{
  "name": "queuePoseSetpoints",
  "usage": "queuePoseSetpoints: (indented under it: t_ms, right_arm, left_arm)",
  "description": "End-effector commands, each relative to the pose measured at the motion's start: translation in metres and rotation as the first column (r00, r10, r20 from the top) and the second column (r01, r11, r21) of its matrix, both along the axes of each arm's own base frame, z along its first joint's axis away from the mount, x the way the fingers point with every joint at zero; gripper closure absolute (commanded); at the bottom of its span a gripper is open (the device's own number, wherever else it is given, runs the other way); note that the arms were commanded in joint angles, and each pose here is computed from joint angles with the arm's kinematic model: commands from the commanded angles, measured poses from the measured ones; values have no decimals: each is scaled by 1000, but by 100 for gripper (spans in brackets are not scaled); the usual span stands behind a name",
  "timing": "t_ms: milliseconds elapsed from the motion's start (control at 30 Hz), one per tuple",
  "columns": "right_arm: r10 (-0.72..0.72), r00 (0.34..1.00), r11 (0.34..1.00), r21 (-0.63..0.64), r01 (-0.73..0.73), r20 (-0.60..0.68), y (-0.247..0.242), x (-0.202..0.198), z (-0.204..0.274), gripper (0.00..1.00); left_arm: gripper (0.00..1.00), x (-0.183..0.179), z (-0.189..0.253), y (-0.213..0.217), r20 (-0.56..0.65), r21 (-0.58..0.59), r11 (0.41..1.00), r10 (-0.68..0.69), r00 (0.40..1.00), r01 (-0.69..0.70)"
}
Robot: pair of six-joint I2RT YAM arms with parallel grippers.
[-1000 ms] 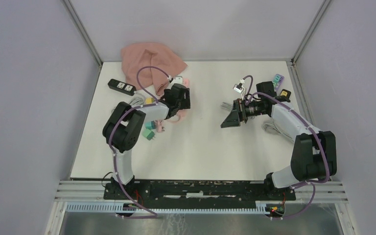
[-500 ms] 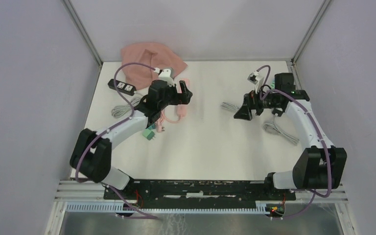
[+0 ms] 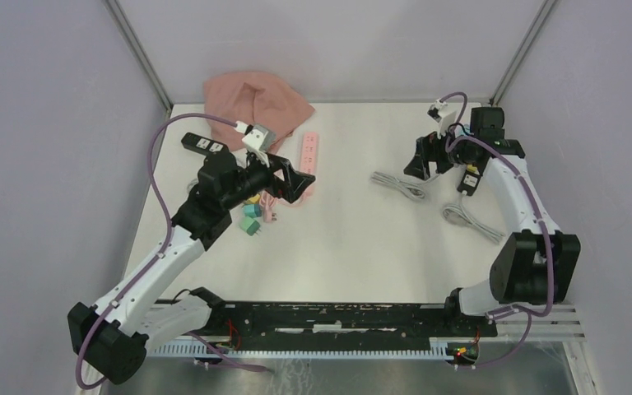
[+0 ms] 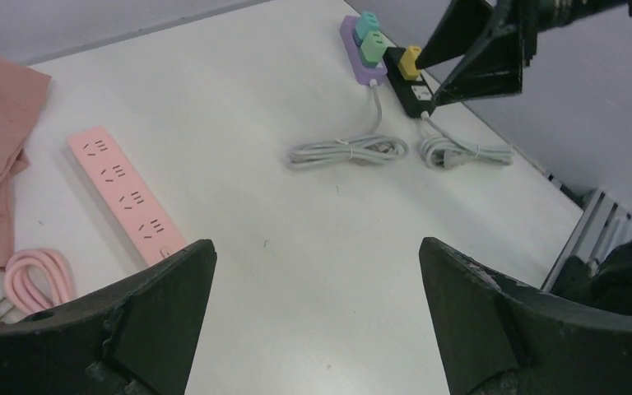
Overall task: Pull the plug off the socket
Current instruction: Move the socket to the center of the board.
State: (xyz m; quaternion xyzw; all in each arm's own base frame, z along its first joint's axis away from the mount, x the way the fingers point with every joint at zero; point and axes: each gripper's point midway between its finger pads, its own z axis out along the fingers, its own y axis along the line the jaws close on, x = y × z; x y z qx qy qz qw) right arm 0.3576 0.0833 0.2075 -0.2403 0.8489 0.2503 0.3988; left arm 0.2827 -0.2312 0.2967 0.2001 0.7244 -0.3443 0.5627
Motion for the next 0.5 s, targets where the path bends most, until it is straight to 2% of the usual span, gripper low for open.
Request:
queuePoseSetpoints:
  t_ms: [0, 100, 200, 467]
  right_arm:
    - [229, 973, 973, -28, -229, 15, 14, -4, -23, 10]
    - [356, 934, 911, -224, -347, 0, 7, 2, -59, 10]
    - [406, 912, 833, -386, -396, -59, 4, 14, -89, 10]
    - [316, 937, 735, -585, -343, -152, 6, 49, -136, 15]
  left_arm:
    - [1, -19, -21, 5, 87, 167, 980, -123, 989, 107]
    - [1, -22, -31, 11, 137, 209, 972, -135, 981, 104]
    - [0, -22, -30, 17, 179, 235, 969, -121, 976, 77]
    - [0, -13, -35, 41, 226, 293, 955, -16, 974, -53]
